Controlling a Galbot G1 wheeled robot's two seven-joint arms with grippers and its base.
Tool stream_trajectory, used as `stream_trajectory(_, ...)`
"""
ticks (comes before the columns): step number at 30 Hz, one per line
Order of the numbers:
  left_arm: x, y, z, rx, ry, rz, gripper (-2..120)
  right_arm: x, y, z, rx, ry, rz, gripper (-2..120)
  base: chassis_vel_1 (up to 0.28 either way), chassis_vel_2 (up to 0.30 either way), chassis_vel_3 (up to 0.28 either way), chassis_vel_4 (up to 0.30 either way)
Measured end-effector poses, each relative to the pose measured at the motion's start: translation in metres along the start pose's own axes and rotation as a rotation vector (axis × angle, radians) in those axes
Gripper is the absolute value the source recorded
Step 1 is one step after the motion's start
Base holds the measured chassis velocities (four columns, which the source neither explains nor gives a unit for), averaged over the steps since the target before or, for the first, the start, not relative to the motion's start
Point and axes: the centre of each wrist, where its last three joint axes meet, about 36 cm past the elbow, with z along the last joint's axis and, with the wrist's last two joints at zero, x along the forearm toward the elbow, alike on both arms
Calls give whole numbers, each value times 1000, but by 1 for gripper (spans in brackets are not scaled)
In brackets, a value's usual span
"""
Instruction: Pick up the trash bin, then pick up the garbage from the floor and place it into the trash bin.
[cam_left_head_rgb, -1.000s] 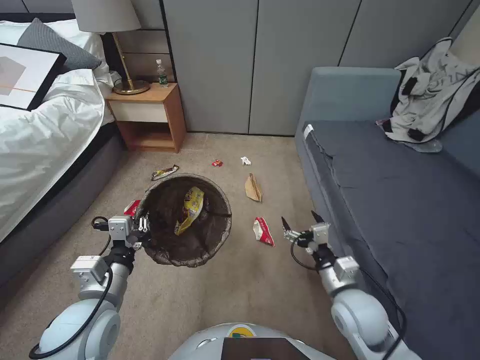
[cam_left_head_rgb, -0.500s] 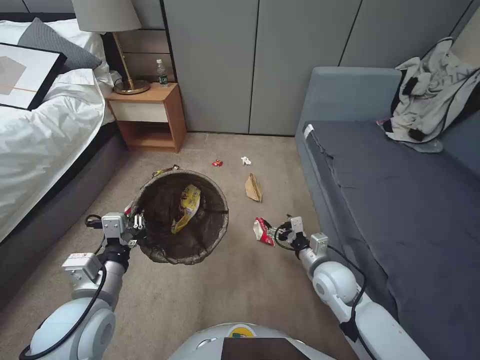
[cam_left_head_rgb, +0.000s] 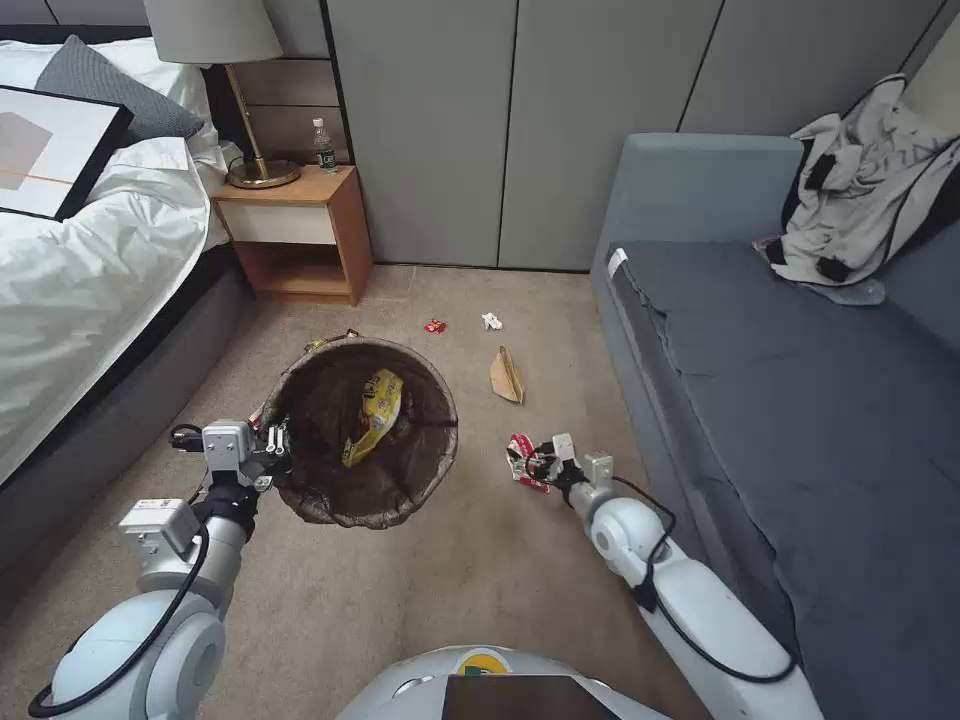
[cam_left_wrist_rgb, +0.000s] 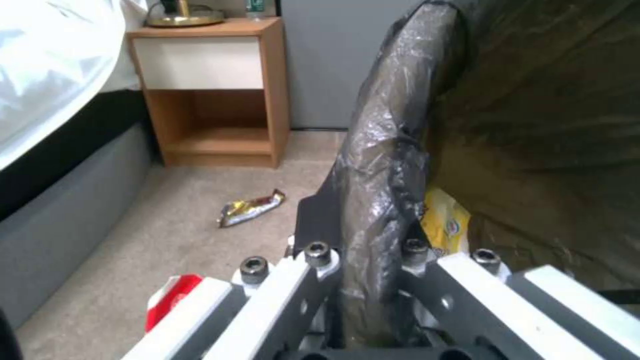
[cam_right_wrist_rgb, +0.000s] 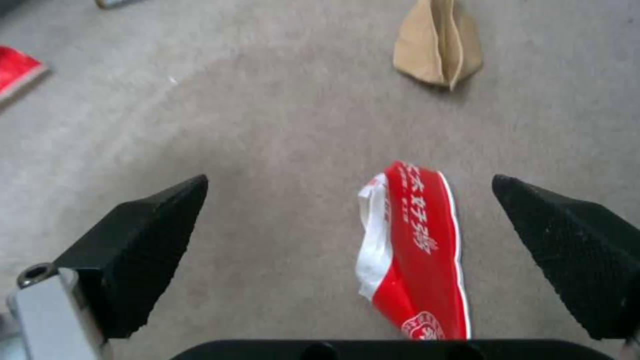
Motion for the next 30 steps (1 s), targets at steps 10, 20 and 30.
stream_trajectory(10,-3,-3,0,2,10,16,2,-39,-9,23,13,61,62,100,0,0,0,0)
stream_trajectory(20,-4,-3,2,0,14,30,2,-65,-11,43,10,102,100,100,0,0,0,0)
stream_trajectory(30,-4,-1,1,-12,10,39,2,-96,0,53,26,107,113,100,0,0,0,0)
